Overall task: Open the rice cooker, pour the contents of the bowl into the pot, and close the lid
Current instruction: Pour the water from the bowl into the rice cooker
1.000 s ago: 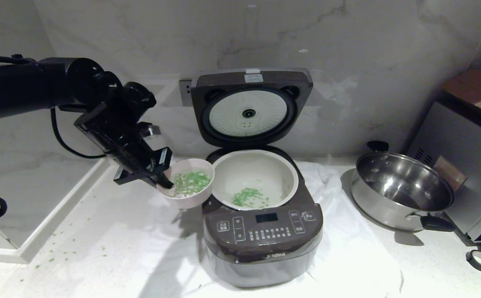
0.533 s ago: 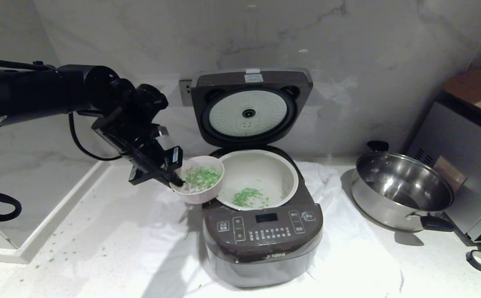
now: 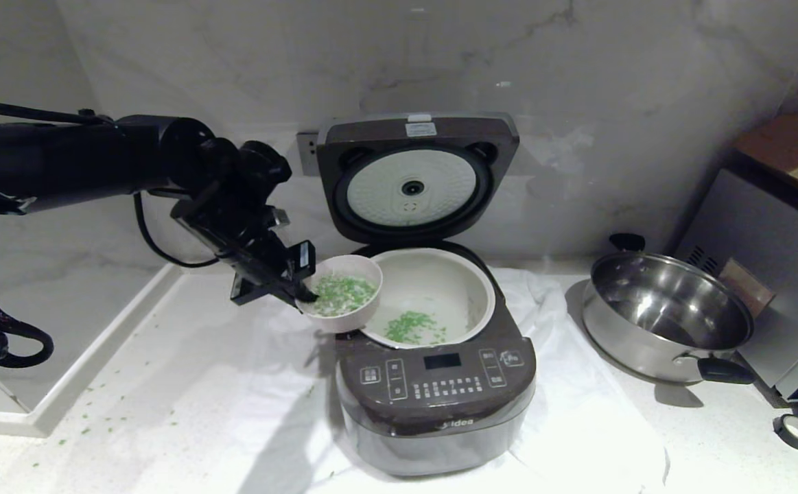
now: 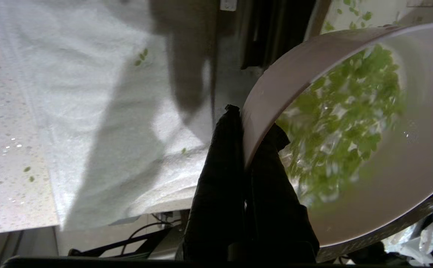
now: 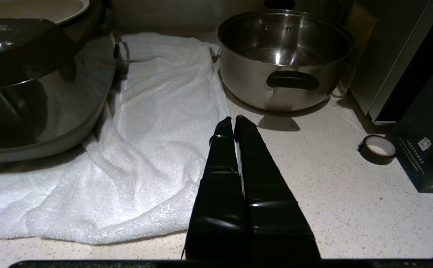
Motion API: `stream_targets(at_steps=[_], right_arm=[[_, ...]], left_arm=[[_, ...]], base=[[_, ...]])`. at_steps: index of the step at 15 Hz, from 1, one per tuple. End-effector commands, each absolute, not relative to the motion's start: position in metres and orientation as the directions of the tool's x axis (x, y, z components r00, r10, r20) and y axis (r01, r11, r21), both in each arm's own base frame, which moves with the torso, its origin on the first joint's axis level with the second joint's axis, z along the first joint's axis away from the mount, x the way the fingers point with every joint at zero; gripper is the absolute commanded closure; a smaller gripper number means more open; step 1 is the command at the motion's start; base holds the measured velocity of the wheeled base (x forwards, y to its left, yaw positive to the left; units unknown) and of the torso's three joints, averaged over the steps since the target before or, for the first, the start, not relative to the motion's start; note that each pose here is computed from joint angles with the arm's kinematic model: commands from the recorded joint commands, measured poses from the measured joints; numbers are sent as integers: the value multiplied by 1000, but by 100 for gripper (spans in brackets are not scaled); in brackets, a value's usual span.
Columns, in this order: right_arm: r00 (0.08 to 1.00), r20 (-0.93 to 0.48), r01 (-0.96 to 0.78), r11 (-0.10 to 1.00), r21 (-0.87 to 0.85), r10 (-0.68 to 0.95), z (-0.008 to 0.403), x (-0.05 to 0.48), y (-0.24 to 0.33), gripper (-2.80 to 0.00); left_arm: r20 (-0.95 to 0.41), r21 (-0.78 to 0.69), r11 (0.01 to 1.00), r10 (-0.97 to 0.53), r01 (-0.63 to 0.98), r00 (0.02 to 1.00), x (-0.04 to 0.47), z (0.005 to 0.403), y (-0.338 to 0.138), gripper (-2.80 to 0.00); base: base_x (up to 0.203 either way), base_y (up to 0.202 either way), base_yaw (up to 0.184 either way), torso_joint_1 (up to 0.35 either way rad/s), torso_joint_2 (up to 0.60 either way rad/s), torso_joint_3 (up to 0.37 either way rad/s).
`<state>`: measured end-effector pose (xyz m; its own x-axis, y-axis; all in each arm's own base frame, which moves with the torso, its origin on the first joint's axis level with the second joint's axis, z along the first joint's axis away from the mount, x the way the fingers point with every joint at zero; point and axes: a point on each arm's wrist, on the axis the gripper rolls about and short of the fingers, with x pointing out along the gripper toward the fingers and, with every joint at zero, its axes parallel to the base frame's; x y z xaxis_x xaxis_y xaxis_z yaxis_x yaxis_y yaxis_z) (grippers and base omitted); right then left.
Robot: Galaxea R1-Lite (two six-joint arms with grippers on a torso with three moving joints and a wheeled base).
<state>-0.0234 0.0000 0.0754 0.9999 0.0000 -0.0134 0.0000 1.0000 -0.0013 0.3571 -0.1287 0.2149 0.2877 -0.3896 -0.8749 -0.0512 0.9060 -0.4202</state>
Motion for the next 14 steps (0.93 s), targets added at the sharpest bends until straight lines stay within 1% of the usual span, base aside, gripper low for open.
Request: stream_targets(at_steps=[1, 3, 6, 9, 14], right_arm=[[1000, -14, 0, 1000, -2, 0, 75, -23, 0, 0], [1000, -14, 0, 1000, -2, 0, 75, -23, 0, 0], [1000, -14, 0, 1000, -2, 0, 75, -23, 0, 0], [1000, -14, 0, 1000, -2, 0, 75, -23, 0, 0], [1000, -14, 0, 1000, -2, 0, 75, -23, 0, 0]], left_arm=[[-873, -429, 901, -396, -60, 285, 360, 209, -137, 0], [-874, -431, 900, -398, -63, 278, 361, 205, -142, 0], [-853, -463, 883, -420, -78, 311, 365, 205, -151, 0], [-842, -473, 880, -440, -38, 312, 361, 206, -167, 0], [-832, -483, 875, -452, -20, 320, 361, 198, -189, 0]], base=[[0, 0, 0, 0, 0, 0], [0, 0, 0, 0, 0, 0], [0, 0, 0, 0, 0, 0], [0, 0, 0, 0, 0, 0], [0, 0, 0, 0, 0, 0]])
